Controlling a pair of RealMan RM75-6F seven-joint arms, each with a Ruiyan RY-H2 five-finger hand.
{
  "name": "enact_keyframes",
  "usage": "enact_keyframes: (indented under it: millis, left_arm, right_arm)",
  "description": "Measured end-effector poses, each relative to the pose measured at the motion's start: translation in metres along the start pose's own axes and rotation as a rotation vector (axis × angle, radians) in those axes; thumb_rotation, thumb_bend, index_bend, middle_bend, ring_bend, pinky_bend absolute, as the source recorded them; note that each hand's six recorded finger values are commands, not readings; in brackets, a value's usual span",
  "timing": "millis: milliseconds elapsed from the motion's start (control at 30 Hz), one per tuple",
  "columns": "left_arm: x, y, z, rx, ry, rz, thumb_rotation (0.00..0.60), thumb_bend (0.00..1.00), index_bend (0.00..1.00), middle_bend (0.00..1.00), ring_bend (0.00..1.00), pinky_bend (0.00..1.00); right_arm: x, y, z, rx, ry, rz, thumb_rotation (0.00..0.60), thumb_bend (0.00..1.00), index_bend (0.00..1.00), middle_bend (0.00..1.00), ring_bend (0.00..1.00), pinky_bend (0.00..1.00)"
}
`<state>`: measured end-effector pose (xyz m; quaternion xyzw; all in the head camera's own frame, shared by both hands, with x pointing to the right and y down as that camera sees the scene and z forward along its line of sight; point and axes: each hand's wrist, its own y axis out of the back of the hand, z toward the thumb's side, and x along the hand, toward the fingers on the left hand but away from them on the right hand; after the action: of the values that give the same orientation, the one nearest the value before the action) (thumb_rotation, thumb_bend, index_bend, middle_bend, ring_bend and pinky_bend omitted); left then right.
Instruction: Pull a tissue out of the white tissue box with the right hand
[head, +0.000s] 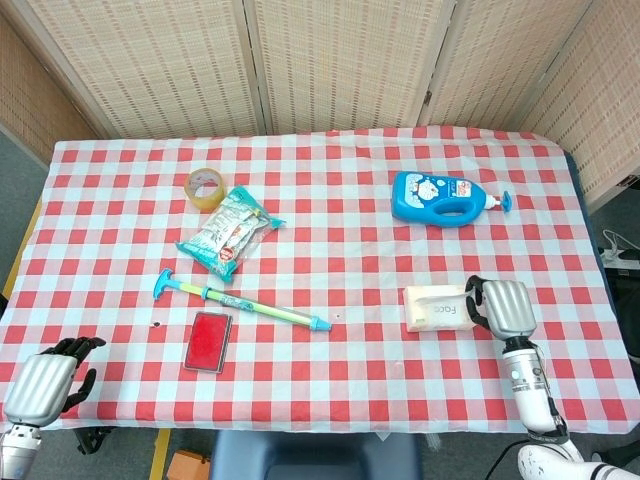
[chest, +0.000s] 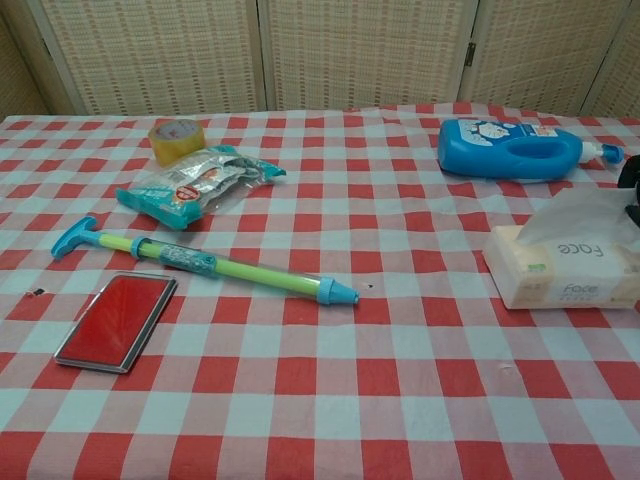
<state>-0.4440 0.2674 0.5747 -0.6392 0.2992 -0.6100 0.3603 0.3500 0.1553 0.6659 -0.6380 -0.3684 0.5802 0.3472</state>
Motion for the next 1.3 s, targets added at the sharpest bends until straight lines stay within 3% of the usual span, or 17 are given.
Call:
enact_keyframes:
  millis: [200,400,633,767,933,967,1033,1067,1133,1300]
  left_arm:
    - [0.0,0.001,0.0,-0.002,0.0,0.002,0.6,0.51,0.31,0.34,0.3,0.53]
    - [-0.001,0.0,0.0,-0.002,0.0,0.001,0.6,0.51,0.31,0.34,0.3,0.53]
    - [-0.001,0.0,0.003,0.005,-0.007,-0.001,0.6,0.51,0.31,0.34,0.3,0.53]
    - [-0.001,-0.002,0.005,0.011,-0.008,-0.007,0.6,0.51,0.31,0.34,0.3,0.53]
    - [0.0,-0.002,0.004,0.01,-0.007,-0.007,0.6,0.51,0.31,0.34,0.3,0.53]
    - [-0.001,-0.001,0.004,0.009,-0.006,-0.006,0.6,0.51,0.31,0.34,0.3,0.53]
    - [-0.001,-0.001,0.002,0.007,-0.003,-0.005,0.6,0.51,0.31,0.34,0.3,0.53]
    - [-0.001,-0.001,0.002,0.006,-0.001,-0.006,0.6,0.51,0.31,0.34,0.3,0.53]
    - [-0.001,-0.001,0.002,0.005,-0.002,-0.007,0.6,0.51,0.31,0.34,0.3,0.53]
    - [0.0,-0.002,0.003,0.008,-0.007,-0.009,0.6,0.51,0.31,0.34,0.3,0.53]
  right_arm:
    - [0.004,0.012,-0.002,-0.011,0.005,-0.039,0.6,0.82,0.82,0.67,0.78,0.91]
    - [0.021,0.054,-0.014,-0.032,-0.018,-0.124,0.6,0.82,0.83,0.67,0.78,0.91]
    - [0.078,0.114,-0.063,0.009,-0.166,-0.234,0.6,0.84,0.83,0.67,0.78,0.91]
    - [0.112,0.114,-0.086,-0.015,-0.246,-0.21,0.6,0.85,0.83,0.67,0.77,0.92]
    - [0.121,0.11,-0.085,0.004,-0.257,-0.151,0.6,0.85,0.79,0.67,0.75,0.92]
    - [0.123,0.108,-0.082,0.01,-0.257,-0.136,0.6,0.8,0.72,0.67,0.74,0.92]
    - [0.126,0.105,-0.078,0.007,-0.254,-0.113,0.6,0.6,0.54,0.66,0.72,0.91]
    - [0.128,0.104,-0.076,0.003,-0.249,-0.099,0.6,0.45,0.43,0.63,0.7,0.9]
    - [0.13,0.104,-0.074,0.004,-0.24,-0.089,0.6,0.3,0.33,0.57,0.66,0.87]
    - [0.132,0.106,-0.074,0.009,-0.237,-0.1,0.6,0.14,0.2,0.42,0.53,0.76]
